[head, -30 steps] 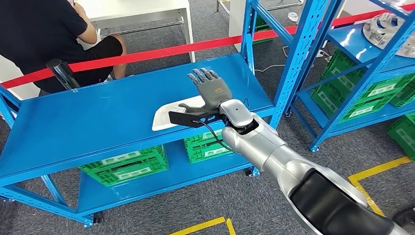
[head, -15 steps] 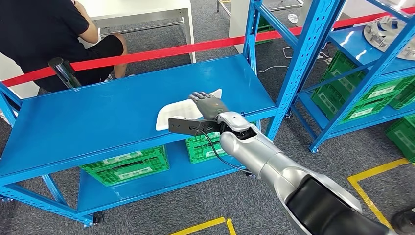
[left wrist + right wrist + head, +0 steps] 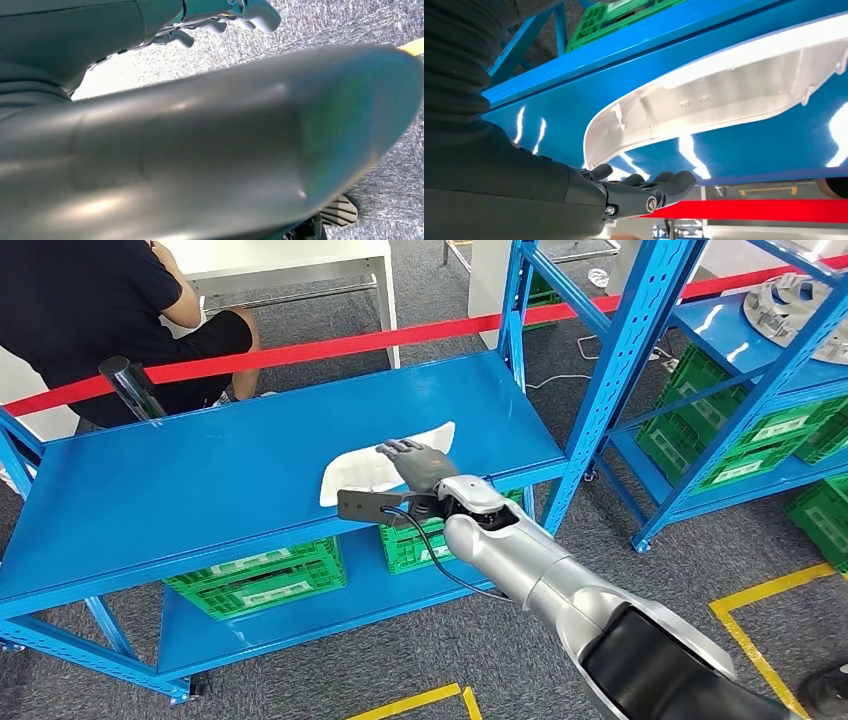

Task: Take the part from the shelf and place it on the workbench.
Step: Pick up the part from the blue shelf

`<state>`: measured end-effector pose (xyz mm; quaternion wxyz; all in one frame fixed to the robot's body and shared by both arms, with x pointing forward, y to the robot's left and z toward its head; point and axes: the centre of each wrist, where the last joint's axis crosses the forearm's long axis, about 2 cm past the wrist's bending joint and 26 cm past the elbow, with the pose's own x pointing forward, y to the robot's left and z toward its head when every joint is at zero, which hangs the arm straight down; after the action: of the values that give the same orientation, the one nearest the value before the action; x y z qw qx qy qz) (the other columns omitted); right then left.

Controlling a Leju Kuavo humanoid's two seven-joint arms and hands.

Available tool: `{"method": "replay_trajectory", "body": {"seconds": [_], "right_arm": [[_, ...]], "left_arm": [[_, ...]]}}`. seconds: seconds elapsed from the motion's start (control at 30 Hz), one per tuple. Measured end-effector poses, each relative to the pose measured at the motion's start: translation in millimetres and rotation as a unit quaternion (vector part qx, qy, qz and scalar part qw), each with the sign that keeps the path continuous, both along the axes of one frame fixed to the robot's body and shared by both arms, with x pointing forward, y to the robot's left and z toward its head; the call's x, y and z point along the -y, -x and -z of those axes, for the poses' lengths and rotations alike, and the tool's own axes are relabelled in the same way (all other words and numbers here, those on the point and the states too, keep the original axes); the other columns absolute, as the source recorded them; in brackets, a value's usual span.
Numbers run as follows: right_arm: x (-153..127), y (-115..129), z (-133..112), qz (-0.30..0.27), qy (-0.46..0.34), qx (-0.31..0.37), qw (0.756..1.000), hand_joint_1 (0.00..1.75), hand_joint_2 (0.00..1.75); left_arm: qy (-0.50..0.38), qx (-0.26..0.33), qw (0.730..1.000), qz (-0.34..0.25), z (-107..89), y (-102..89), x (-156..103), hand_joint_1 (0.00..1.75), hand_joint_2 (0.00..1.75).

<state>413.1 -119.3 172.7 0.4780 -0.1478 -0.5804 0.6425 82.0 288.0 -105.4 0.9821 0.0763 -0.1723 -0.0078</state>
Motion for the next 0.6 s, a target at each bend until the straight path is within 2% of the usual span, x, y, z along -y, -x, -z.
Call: {"method": "replay_trajectory", "body": {"seconds": [0.13, 0.27, 0.43, 0.6], "right_arm": [[0.5, -4.0, -4.7, 0.008, 0.022, 0.010, 1.000, 0.00, 1.75], [1.9, -11.0, -14.7, 0.011, 0.026, 0.022, 0.999, 0.00, 0.00], [0.2, -17.7, -28.5, 0.011, 0.026, 0.039, 0.999, 0.00, 0.00], [1.2, -13.3, -18.3, 0.011, 0.030, 0.029, 0.999, 0.00, 0.00]], "left_arm": [[0.001, -0.007, 1.000, -0.003, 0.0, -0.2, 0.2, 0.00, 0.00], [0.001, -0.011, 1.000, -0.005, 0.1, 0.3, 0.0, 0.00, 0.00], [0.005, -0.009, 1.000, -0.004, -0.6, -2.6, 4.3, 0.00, 0.00], [0.006, -0.009, 1.000, -0.002, -0.5, -2.3, 6.6, 0.00, 0.00]]}}
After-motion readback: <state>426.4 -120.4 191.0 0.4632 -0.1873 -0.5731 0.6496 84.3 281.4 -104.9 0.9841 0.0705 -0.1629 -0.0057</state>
